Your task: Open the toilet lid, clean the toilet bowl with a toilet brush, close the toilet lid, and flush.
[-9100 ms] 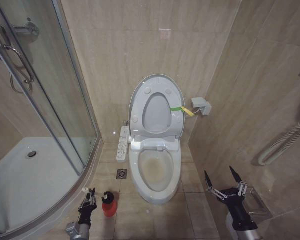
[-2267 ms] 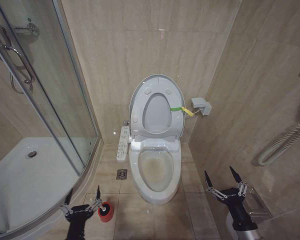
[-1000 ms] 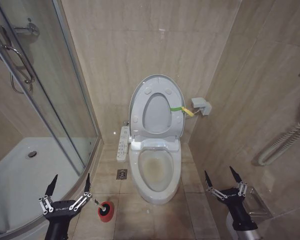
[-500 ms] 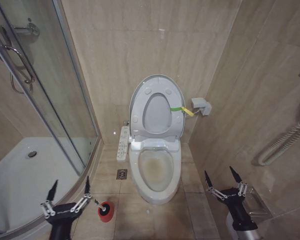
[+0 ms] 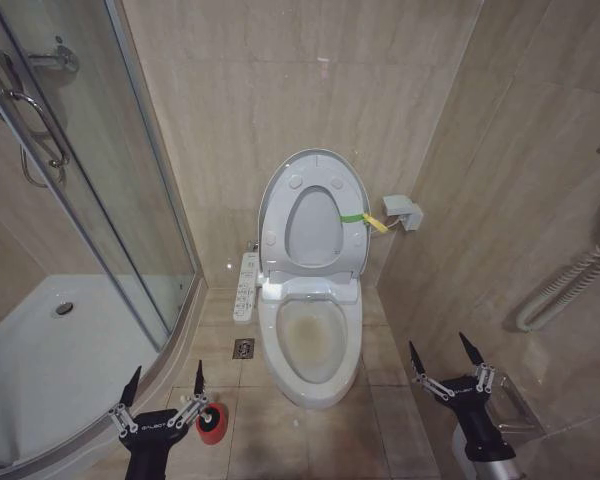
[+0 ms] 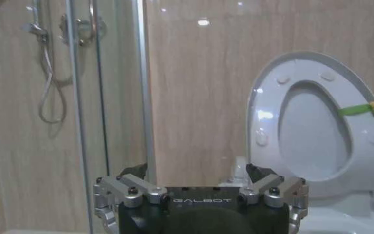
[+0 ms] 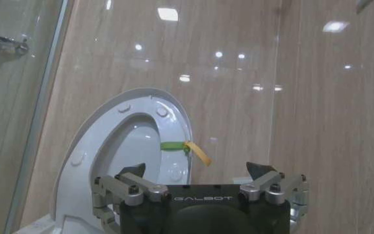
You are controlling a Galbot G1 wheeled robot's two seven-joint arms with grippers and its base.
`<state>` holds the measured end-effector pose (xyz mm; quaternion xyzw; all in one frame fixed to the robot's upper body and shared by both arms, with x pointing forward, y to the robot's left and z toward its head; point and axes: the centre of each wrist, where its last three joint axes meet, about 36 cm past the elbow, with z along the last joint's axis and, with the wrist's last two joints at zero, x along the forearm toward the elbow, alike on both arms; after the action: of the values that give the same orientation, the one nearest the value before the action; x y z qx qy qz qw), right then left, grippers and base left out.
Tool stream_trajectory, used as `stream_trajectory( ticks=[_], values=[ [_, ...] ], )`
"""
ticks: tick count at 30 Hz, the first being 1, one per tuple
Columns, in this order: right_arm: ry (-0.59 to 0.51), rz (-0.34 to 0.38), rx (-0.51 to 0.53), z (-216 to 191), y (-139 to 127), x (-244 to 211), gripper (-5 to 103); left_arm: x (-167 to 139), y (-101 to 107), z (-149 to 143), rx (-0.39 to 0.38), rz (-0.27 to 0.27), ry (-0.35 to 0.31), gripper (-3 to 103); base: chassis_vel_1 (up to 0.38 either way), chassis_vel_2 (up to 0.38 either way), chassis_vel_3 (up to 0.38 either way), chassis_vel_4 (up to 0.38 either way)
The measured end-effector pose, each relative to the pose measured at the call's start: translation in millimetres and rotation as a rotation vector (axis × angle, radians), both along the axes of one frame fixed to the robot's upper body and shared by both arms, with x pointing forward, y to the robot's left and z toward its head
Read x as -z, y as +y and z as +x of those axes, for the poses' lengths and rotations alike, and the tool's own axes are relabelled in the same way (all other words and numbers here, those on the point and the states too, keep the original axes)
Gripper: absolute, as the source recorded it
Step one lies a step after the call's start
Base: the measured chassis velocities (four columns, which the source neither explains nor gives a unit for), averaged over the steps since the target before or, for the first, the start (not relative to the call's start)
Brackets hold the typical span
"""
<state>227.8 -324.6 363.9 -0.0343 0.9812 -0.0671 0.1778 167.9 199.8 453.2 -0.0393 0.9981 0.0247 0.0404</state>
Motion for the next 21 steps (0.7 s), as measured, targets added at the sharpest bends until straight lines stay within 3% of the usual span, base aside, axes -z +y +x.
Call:
stream_trajectory(
  ticks=[7,9,15,21],
  values=[
    [0.0,0.0,0.0,0.0,0.0,0.0,100,-1.8,6.1,-1.9,0.06,0.042,0.037,99,0.0,0.0,0.0,0.0],
    [0.0,0.0,0.0,0.0,0.0,0.0,100,-2.4,16.5,0.0,0.079,0.07,0.045,99,0.0,0.0,0.0,0.0],
    [0.0,0.0,0.0,0.0,0.0,0.0,100,-8.4,36.3,5.2,0.088,0.07,0.054,100,0.0,0.0,0.0,0.0],
    [0.0,0.0,0.0,0.0,0.0,0.0,100,-9.0,41.0,9.2,0.086,0.067,0.06,99,0.0,0.0,0.0,0.0]
  ],
)
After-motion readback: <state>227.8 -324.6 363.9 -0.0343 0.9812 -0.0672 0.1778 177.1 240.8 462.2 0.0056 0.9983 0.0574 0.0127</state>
